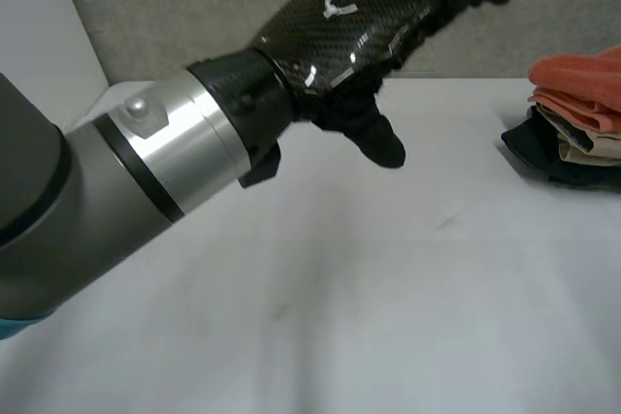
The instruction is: Fold the laundry.
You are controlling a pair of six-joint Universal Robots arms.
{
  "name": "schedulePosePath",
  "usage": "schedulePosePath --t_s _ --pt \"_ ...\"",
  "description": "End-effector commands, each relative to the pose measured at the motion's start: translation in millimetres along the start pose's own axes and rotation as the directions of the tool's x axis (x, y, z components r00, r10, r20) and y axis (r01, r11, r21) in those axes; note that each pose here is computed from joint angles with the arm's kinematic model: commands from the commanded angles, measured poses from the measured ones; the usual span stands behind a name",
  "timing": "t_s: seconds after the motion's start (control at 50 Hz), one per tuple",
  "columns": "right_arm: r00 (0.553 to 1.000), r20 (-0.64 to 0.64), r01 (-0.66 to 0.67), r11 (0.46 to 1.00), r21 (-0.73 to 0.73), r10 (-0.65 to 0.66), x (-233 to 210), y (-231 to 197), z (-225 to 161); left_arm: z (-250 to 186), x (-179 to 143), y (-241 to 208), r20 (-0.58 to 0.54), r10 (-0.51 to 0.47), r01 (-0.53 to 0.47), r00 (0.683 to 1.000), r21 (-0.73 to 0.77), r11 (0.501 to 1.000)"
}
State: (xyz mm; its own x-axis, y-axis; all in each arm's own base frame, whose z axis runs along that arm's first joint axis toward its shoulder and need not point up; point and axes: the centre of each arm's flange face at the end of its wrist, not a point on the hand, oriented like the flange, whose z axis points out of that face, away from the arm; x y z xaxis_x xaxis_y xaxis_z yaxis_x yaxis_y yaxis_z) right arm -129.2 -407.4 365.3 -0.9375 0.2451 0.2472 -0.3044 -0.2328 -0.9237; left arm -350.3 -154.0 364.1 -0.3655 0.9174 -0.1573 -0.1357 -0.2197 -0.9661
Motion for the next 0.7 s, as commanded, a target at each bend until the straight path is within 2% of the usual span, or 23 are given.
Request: schedulePosePath --t_s 0.02,0.06,0.08,0.12,0.14,0.16,0.2,0.22,0.3,0.44,0.7 --pt "0.985 0.157 -0.088 0.992 0.091 0.073 -106.8 -67.9 -24.9 -12.0 -40.7 -25.6 0.298 -0.015 -0.003 0.954 0.061 0.998" --pt "0.955 0.268 -0.143 0.988 0.059 0.123 -155.0 -74.4 -47.3 -17.6 -50.7 -27.7 0.371 -0.012 -0.01 0.928 0.059 0.998" --pt "0.943 0.303 -0.159 0.987 0.038 0.14 -169.4 -74.1 -55.8 -23.4 -60.7 -28.0 0.435 -0.011 -0.013 0.9 0.052 0.999" --pt "0.916 0.362 -0.183 0.983 -0.007 0.173 -194.6 -73.0 -73.1 -29.9 -69.8 -25.0 0.49 -0.01 -0.006 0.871 0.031 0.999" --pt "0.886 0.413 -0.202 0.977 -0.062 0.209 -218.4 -69.9 -92.2 -33.5 -74.6 -22.6 0.517 -0.009 0.0 0.856 0.017 1.0" --pt "0.877 0.427 -0.205 0.975 -0.082 0.221 -226.8 -68.6 -99.4 -41.2 -85.2 -14.4 0.57 -0.002 0.016 0.822 -0.018 1.0" --pt "0.853 0.46 -0.211 0.969 -0.13 0.247 -247.6 -65.5 -117.3 -49.0 -94.8 -5.9 0.614 0.004 0.035 0.789 -0.051 0.998" --pt "0.839 0.478 -0.206 0.964 -0.166 0.261 -264.7 -62.5 -134.1 -56.4 -103.3 2.7 0.651 0.011 0.053 0.759 -0.078 0.996" --pt "0.835 0.478 -0.189 0.958 -0.217 0.273 -290.7 -58.1 -165.5 -72.1 -114.6 21.2 0.702 0.03 0.085 0.711 -0.128 0.988" --pt "0.859 0.436 -0.186 0.957 -0.225 0.269 -297.5 -60.8 -177.4 -76.8 -116.7 31.4 0.712 0.035 0.1 0.702 -0.146 0.984" --pt "0.856 0.438 -0.215 0.96 -0.179 0.274 -302.1 -57.5 -184.8 -77.5 -112.9 38.9 0.709 0.016 0.125 0.705 -0.146 0.981"
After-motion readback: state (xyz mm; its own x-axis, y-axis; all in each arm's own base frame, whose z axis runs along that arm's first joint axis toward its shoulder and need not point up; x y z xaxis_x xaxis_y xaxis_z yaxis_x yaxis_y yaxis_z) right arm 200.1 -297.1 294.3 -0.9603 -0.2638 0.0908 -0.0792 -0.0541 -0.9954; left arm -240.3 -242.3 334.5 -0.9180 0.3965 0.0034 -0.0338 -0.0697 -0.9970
